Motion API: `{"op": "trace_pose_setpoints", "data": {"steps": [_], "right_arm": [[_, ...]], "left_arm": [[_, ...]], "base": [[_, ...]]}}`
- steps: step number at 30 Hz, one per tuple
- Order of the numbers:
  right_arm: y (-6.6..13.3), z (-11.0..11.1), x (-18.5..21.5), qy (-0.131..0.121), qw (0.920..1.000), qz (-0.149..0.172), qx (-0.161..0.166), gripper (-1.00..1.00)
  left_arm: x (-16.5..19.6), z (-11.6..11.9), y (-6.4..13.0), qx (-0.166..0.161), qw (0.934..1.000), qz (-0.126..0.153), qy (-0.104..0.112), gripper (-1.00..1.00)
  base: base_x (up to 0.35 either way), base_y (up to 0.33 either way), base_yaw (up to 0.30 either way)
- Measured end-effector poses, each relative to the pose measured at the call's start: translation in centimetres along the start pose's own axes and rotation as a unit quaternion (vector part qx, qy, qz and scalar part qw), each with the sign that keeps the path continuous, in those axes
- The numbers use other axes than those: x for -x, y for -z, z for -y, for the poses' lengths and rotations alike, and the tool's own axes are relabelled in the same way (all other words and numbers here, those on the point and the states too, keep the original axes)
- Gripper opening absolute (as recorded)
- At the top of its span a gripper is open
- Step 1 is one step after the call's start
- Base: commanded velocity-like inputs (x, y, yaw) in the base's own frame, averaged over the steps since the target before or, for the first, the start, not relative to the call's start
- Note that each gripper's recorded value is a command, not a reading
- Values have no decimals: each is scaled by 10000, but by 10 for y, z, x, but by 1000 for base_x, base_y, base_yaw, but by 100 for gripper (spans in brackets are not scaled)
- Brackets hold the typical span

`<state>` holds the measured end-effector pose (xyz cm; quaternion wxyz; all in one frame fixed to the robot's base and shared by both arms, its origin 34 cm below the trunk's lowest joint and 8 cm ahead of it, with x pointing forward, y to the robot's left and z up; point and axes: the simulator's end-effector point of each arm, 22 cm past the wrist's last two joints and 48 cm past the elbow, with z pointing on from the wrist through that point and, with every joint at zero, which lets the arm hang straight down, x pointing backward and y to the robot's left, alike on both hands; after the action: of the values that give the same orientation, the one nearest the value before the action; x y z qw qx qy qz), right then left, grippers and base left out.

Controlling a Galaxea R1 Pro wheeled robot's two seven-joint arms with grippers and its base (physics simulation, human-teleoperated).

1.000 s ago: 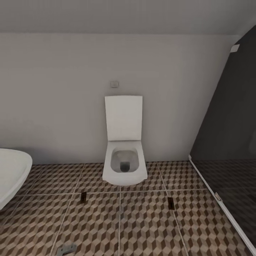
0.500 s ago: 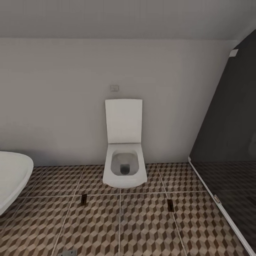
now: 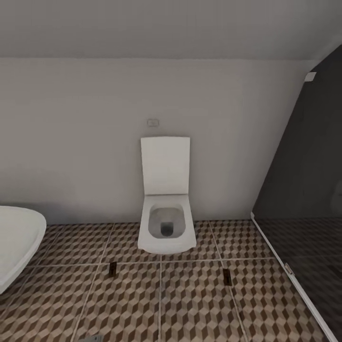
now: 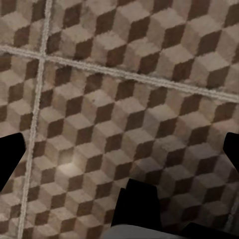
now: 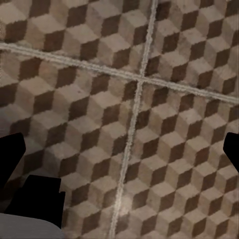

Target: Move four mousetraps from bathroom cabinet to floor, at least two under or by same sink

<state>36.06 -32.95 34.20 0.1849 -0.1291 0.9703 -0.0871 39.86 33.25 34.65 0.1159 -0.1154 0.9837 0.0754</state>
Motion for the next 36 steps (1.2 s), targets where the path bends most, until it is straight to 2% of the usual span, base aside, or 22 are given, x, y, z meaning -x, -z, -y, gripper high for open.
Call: {"op": "trace_pose_setpoints", "data": {"steps": [36], "right_arm": [[60, 16, 30, -3, 10000, -7, 5, 100]], "left_arm": [[28, -17, 64, 94, 9999, 44, 9, 100]], "base": [[0, 0, 0]]}}
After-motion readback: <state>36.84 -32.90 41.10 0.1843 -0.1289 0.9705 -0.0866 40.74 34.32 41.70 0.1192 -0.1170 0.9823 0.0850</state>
